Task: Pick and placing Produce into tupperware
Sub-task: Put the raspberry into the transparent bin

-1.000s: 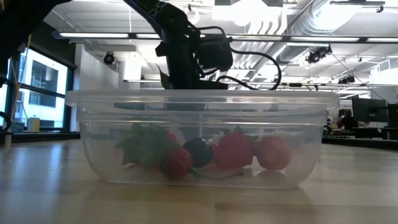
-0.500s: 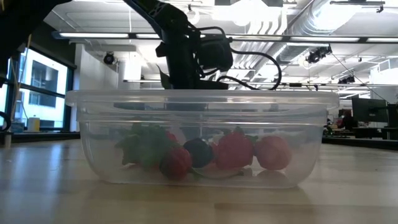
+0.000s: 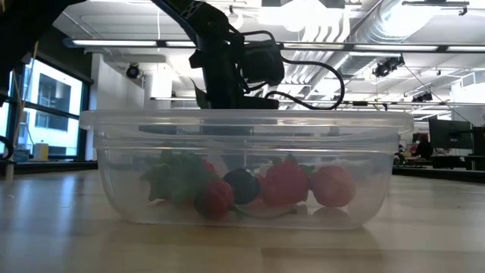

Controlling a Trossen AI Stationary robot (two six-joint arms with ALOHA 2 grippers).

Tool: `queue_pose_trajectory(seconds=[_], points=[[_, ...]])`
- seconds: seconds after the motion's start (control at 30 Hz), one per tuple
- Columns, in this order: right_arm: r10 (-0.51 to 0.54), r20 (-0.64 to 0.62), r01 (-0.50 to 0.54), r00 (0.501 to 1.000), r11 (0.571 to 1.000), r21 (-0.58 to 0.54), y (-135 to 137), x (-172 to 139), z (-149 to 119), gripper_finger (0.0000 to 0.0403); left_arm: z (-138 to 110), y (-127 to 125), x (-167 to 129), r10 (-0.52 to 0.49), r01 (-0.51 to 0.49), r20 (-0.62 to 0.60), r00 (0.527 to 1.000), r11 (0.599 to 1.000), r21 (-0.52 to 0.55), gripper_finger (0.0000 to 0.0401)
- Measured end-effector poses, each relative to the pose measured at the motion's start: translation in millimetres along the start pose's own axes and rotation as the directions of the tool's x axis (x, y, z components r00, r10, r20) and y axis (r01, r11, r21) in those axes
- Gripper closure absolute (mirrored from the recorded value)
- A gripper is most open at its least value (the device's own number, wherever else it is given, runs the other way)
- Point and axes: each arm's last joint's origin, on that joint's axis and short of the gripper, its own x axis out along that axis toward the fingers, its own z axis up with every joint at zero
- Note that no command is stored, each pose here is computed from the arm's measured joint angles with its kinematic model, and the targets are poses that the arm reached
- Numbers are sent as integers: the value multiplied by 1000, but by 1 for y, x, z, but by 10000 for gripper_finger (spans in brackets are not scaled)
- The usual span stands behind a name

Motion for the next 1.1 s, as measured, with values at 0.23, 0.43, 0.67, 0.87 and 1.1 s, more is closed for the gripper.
queue_pose_trajectory(seconds=[0.23, 0.43, 0.67, 0.87, 1.1], points=[[-1, 0, 1, 1000, 1000, -4, 0, 0, 0, 402, 0, 0, -15, 2, -2, -43, 999, 1000, -6, 295], [-1, 0, 1, 1000, 1000, -7, 0, 0, 0, 402, 9, -7, -51, 1, -1, 20, 1000, 1000, 9, 317], [-5, -5, 5, 1000, 1000, -12, 0, 0, -1, 402, 10, -44, -91, -28, 23, 79, 996, 998, 60, 285], [-24, 7, 24, 1000, 999, -37, -1, 0, 0, 402, 8, -95, -102, -91, 75, 99, 991, 986, 150, 301], [-29, 11, 29, 1000, 999, -40, -1, 0, 0, 402, 2, -147, -106, -121, 92, 120, 985, 972, 217, 294]])
